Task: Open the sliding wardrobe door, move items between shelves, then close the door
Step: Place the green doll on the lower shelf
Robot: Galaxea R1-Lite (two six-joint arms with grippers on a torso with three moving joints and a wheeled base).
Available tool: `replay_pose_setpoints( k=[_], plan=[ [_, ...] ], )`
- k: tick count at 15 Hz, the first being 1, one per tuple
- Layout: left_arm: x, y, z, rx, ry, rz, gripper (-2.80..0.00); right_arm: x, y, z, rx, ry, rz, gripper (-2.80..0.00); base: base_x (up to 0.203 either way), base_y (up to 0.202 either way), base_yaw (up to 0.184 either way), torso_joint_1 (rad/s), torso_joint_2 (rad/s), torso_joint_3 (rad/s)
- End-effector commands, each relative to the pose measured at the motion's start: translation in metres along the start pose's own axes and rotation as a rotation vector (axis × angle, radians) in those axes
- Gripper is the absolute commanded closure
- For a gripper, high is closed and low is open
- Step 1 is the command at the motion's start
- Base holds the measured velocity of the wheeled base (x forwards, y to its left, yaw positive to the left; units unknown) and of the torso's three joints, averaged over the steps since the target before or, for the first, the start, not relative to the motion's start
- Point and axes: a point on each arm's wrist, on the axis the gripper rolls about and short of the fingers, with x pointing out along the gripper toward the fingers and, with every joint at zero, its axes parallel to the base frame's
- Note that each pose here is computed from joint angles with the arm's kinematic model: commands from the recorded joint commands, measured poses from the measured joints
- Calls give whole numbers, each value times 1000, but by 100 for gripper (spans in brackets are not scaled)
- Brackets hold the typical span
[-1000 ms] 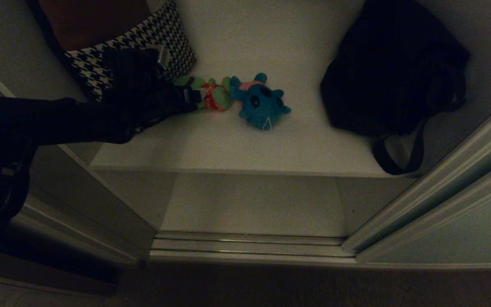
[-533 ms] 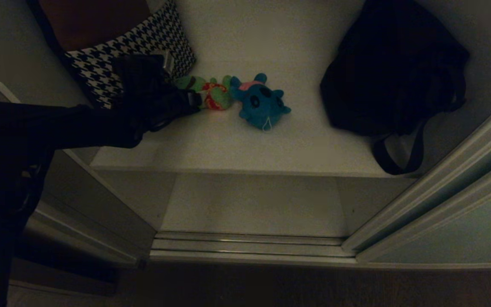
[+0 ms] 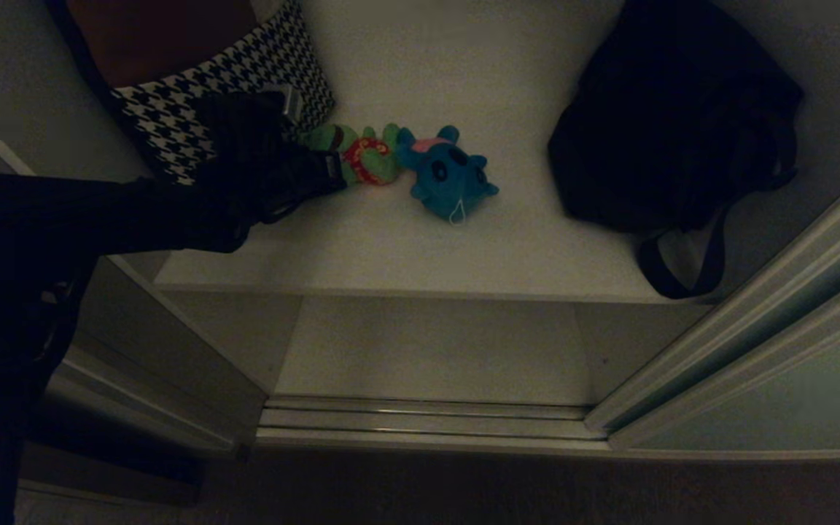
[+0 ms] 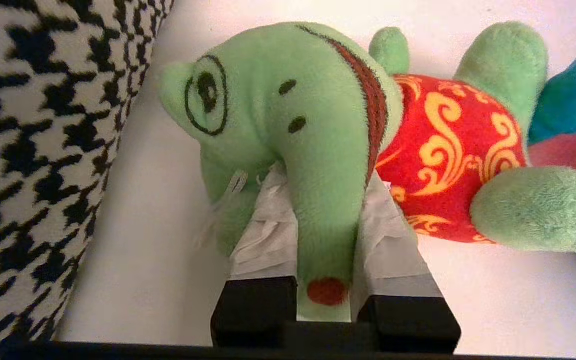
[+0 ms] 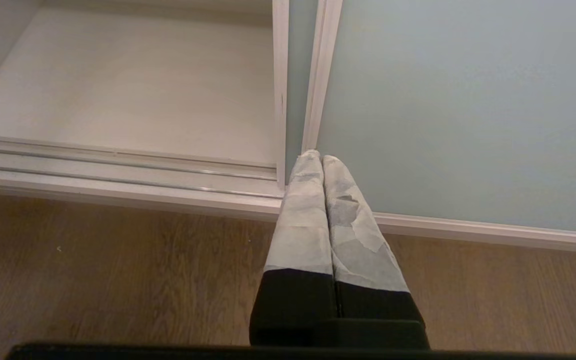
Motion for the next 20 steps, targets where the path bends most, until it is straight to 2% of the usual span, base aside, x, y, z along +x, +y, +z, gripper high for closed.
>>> replay_pose_setpoints(
  k=[1, 9, 14, 16, 20],
  plan=[
    [-9, -3, 16, -1, -39, 3, 0, 0, 0, 0, 0, 0, 1, 0, 0, 0, 0, 0, 0, 0],
    [-63, -5, 67, -5, -121, 33, 0, 0, 0, 0, 0, 0, 0, 0, 0, 0, 0, 0, 0, 0],
    [-132, -11, 100, -15, -150, 16, 0, 0, 0, 0, 0, -1, 0, 0, 0, 0, 0, 0, 0, 0],
    [-162, -12, 109, -17, -138, 16, 0, 0, 0, 0, -1, 0, 1, 0, 0, 0, 0, 0, 0, 0],
    [-224, -12, 105, -24, -74, 22, 0, 0, 0, 0, -1, 0, 1, 0, 0, 0, 0, 0, 0, 0]
  ],
)
